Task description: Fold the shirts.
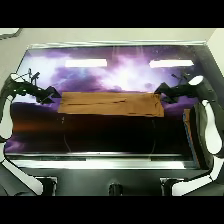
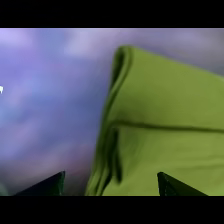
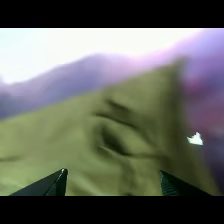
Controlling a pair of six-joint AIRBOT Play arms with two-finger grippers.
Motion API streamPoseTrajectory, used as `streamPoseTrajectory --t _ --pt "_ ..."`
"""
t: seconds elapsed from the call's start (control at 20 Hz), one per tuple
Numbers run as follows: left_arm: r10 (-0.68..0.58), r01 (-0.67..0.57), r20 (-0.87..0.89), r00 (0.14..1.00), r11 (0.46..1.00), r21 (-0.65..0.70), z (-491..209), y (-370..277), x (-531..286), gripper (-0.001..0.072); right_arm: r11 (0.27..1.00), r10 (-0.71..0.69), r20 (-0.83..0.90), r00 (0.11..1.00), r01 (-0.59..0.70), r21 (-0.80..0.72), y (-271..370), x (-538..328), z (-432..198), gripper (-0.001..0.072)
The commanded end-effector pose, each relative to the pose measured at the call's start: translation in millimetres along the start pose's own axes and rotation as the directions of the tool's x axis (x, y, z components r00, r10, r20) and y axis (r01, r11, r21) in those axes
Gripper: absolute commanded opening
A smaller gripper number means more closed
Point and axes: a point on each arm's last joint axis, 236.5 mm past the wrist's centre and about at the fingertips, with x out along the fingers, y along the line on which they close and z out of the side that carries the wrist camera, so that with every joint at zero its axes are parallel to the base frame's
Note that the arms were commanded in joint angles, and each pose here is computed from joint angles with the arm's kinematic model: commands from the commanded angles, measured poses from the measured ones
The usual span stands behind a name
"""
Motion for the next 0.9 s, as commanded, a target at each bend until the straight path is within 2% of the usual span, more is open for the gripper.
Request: streamPoseTrajectory --t 0.0,0.3,0.5,0.65,0.7,0.75,0.8,0.85 --pt "0.008 -0.008 -0.006 1.000 1.000 -0.005 -7.4 5.0 -35.6 0.0674 0.998 -0.048 -0.124 0.991 0.052 0.027 -49.9 -20.7 -19.5 0.0707" --pt "0.009 -0.013 0.068 0.998 0.998 0.064 -6.7 -35.6 -71.0 0.0674 0.992 0.077 -0.236 0.969 -0.052 0.111 -56.9 21.7 -39.7 0.0711" --pt "0.001 -0.008 0.056 0.998 0.993 0.115 -12.0 -61.2 -65.5 0.0674 0.948 0.290 -0.259 0.921 -0.239 0.211 -22.0 37.3 -45.4 0.0711" --pt "-0.033 0.027 0.027 0.999 0.980 0.200 -19.8 -91.1 -53.6 0.0673 0.952 0.282 -0.277 0.918 -0.234 0.197 -7.5 49.7 -52.7 0.0700" --pt "-0.072 0.067 0.011 0.997 0.965 0.253 -24.2 -109.3 -49.4 0.0672 0.952 0.279 -0.276 0.920 -0.226 0.207 0.6 54.5 -54.2 0.0653" --pt "-0.113 0.109 -0.005 0.994 0.949 0.295 -29.1 -128.7 -45.1 0.0670 0.953 0.275 -0.274 0.922 -0.223 0.206 8.4 57.4 -55.4 0.0488" --pt "-0.143 0.143 -0.024 0.989 0.935 0.325 -34.8 -145.9 -40.4 0.0666 0.955 0.272 -0.270 0.924 -0.224 0.196 17.4 56.7 -55.8 0.0268" --pt "-0.168 0.173 -0.047 0.985 0.918 0.357 -42.2 -164.3 -34.3 0.0639 0.956 0.273 -0.266 0.924 -0.230 0.182 27.1 51.8 -56.2 0.0112"
